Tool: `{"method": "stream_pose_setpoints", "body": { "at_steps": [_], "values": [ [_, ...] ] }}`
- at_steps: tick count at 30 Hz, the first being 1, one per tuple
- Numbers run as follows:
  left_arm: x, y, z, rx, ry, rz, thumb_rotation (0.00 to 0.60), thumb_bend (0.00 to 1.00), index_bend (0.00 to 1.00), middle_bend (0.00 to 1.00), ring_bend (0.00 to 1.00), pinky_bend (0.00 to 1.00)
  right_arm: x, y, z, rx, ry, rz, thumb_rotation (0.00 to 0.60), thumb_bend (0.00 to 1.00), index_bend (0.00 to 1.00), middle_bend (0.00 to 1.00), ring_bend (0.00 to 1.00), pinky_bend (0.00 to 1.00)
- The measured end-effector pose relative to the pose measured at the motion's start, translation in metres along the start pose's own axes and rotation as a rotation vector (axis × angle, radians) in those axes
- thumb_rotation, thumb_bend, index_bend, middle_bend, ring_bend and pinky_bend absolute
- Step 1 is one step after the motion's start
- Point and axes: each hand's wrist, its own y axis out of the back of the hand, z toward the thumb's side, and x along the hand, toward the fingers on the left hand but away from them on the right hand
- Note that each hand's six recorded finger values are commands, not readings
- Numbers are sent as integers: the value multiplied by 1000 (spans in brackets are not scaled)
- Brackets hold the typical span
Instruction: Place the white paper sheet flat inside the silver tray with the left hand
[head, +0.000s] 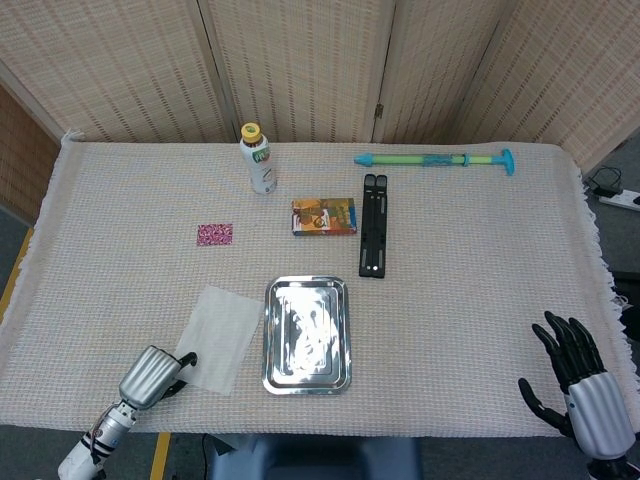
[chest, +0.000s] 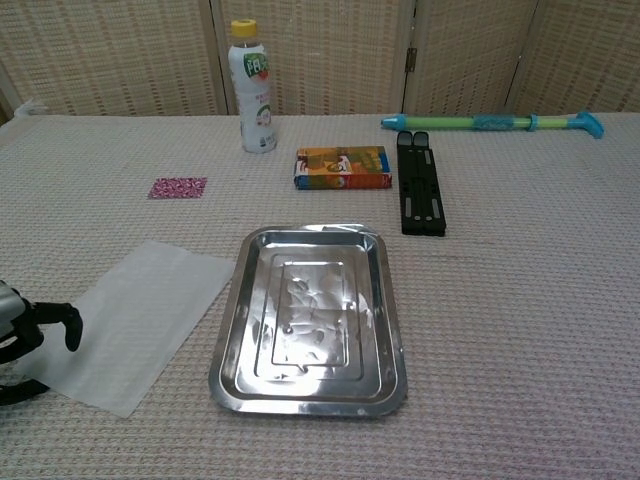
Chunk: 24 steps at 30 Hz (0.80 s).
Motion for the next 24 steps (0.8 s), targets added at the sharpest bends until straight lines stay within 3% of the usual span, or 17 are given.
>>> {"method": "stream_pose_setpoints", "body": {
  "at_steps": [11,24],
  "values": [
    [13,-1,4,-12,-28,64,600,628,573,1000,1000,1000,1,3,-1,-1,-1,-5,600,428,0,0,0,0],
    [12,21,1,-14,-33,183,600,647,577,1000,1000,1000,2,2,0,-1,2,-1,600,429,0,0,0,0]
  ]
}}
